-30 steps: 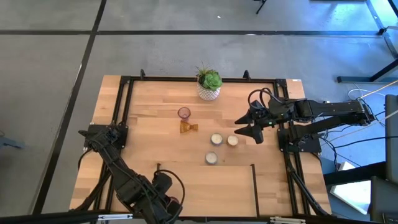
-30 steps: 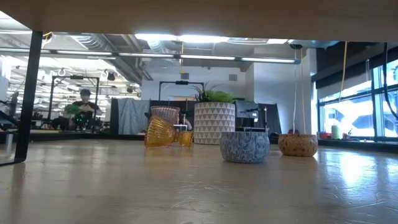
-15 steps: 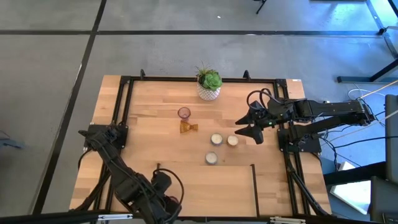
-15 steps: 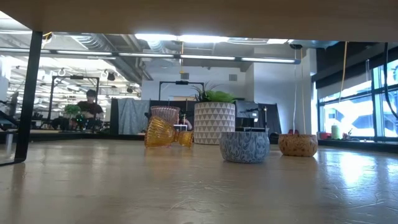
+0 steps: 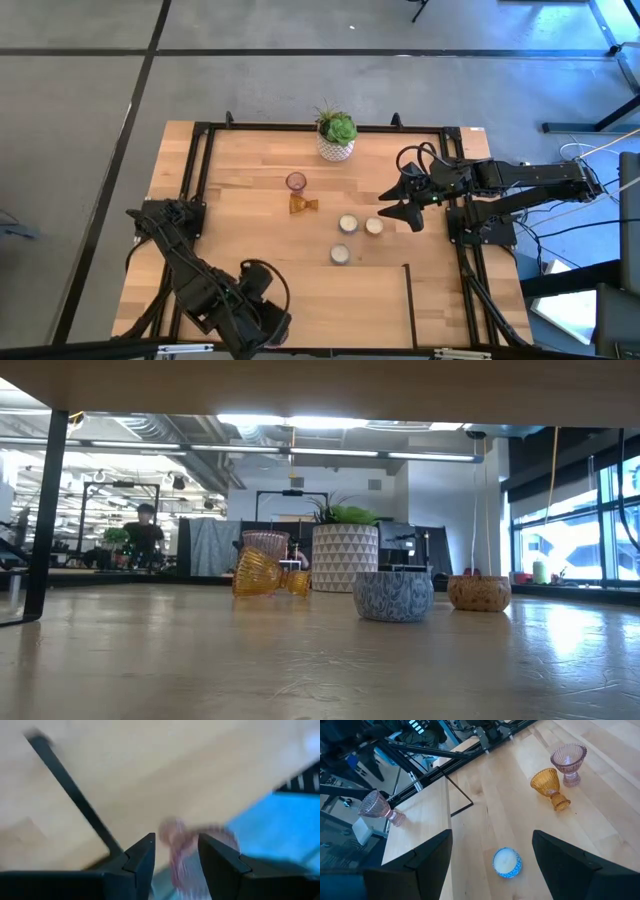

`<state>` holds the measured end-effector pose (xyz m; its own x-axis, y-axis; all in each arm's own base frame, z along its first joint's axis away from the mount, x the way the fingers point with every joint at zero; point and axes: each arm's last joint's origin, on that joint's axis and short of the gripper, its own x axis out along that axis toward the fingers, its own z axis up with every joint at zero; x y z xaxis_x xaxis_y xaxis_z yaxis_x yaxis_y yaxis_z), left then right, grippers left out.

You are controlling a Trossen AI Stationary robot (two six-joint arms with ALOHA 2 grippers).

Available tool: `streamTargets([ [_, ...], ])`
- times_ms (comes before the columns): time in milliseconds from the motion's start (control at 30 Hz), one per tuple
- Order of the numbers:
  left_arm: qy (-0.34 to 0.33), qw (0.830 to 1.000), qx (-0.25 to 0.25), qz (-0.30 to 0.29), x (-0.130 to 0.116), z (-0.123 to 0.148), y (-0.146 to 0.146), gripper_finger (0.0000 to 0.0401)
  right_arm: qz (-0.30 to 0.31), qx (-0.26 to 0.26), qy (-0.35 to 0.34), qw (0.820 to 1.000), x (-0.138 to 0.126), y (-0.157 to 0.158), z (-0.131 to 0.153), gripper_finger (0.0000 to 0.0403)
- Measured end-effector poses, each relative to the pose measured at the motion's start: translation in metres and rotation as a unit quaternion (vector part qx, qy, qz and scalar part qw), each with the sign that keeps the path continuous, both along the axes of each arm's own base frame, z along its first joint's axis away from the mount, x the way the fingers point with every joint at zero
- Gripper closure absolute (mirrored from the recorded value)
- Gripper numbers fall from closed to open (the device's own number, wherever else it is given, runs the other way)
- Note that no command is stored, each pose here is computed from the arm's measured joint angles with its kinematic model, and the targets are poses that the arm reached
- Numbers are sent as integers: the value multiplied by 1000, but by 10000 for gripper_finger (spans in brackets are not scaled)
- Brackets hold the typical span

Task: Pick & Place candle stick holders
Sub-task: Put the orange scented candle on the shelf

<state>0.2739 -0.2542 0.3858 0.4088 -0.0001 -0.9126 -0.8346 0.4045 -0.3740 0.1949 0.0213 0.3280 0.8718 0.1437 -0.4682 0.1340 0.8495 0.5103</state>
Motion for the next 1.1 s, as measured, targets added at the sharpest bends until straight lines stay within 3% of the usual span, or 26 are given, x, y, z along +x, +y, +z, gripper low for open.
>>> streamTargets([
  [300, -46, 995, 91, 17, 30, 2, 36, 256, 0, 0, 0, 1000, 0, 0, 0, 126],
  [633, -40, 983, 167, 59, 70, 2, 108, 256, 1, -2, 23, 1000, -2, 0, -4, 126],
  [900, 28, 991, 113, -67, 84, -1, 142, 255, 1, -3, 35, 999, -3, 0, -6, 126],
  [1100, 36, 988, 110, -99, 84, -2, 143, 256, 4, -1, 36, 999, -3, 0, -6, 126],
])
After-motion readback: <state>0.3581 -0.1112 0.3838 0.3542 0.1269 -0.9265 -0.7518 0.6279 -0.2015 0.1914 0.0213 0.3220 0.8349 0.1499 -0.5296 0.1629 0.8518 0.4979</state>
